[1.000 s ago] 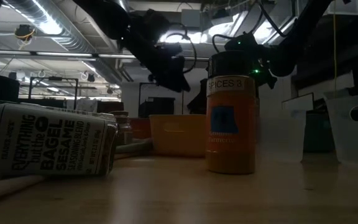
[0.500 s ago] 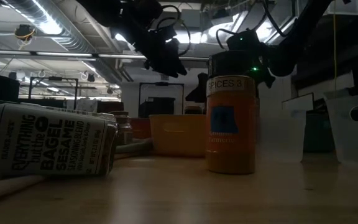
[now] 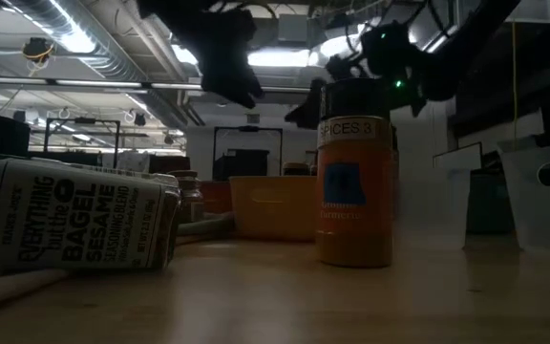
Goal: Sort spices by type
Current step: Put the brown seasoning bottle into the orange bin
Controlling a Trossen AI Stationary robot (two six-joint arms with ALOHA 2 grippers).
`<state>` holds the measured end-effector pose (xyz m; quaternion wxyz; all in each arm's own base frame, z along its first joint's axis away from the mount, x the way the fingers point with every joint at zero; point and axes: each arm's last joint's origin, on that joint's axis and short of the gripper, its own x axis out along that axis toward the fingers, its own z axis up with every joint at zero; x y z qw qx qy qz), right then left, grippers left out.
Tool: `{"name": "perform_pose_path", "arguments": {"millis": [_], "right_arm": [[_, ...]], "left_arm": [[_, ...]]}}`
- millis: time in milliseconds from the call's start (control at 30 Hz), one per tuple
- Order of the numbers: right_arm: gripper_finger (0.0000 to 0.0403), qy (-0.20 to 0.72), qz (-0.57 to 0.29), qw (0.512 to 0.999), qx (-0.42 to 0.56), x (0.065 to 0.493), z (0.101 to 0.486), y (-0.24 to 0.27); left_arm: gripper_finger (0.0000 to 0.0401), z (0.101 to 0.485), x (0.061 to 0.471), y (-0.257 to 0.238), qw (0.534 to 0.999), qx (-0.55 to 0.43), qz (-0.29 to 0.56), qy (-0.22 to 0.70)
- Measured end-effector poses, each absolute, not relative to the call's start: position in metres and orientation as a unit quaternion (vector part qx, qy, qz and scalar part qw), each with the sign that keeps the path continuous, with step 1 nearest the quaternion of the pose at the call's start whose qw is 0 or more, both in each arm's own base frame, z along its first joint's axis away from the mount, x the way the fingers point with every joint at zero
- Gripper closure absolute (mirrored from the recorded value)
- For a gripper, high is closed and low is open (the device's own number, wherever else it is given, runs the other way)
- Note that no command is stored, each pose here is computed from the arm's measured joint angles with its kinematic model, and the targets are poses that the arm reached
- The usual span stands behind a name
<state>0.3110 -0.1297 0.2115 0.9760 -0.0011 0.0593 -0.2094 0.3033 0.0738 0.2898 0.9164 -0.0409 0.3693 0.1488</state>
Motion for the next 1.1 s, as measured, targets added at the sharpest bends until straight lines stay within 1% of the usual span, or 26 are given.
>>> {"name": "perform_pose_path", "arguments": {"millis": [100, 267, 433, 600, 767, 1033, 1100], "right_arm": [[0.0141, 0.048, -0.192, 0.980, -0.006, 0.304, 0.228, -0.126], [0.0141, 0.036, -0.169, 0.985, -0.009, 0.288, 0.256, -0.117], [0.0141, 0.030, -0.139, 0.990, -0.010, 0.267, 0.281, -0.107], [0.0141, 0.029, -0.118, 0.993, -0.009, 0.246, 0.301, -0.097], [0.0141, 0.031, -0.106, 0.994, -0.008, 0.229, 0.313, -0.089], [0.0141, 0.054, -0.085, 0.995, 0.001, 0.215, 0.316, -0.082], [0.0141, 0.055, -0.074, 0.996, 0.002, 0.214, 0.317, -0.081]], "left_arm": [[0.0141, 0.284, 0.301, 0.049, 0.903, -0.057, 0.106, 0.412], [0.0141, 0.273, 0.299, 0.015, 0.886, -0.045, 0.059, 0.457], [0.0141, 0.259, 0.295, -0.007, 0.879, -0.039, 0.034, 0.474], [0.0141, 0.238, 0.288, -0.018, 0.866, -0.057, 0.037, 0.496], [0.0141, 0.224, 0.284, -0.023, 0.863, -0.070, 0.043, 0.498], [0.0141, 0.203, 0.280, -0.033, 0.860, -0.072, 0.034, 0.504], [0.0141, 0.201, 0.281, -0.036, 0.866, -0.071, 0.029, 0.495]]}}
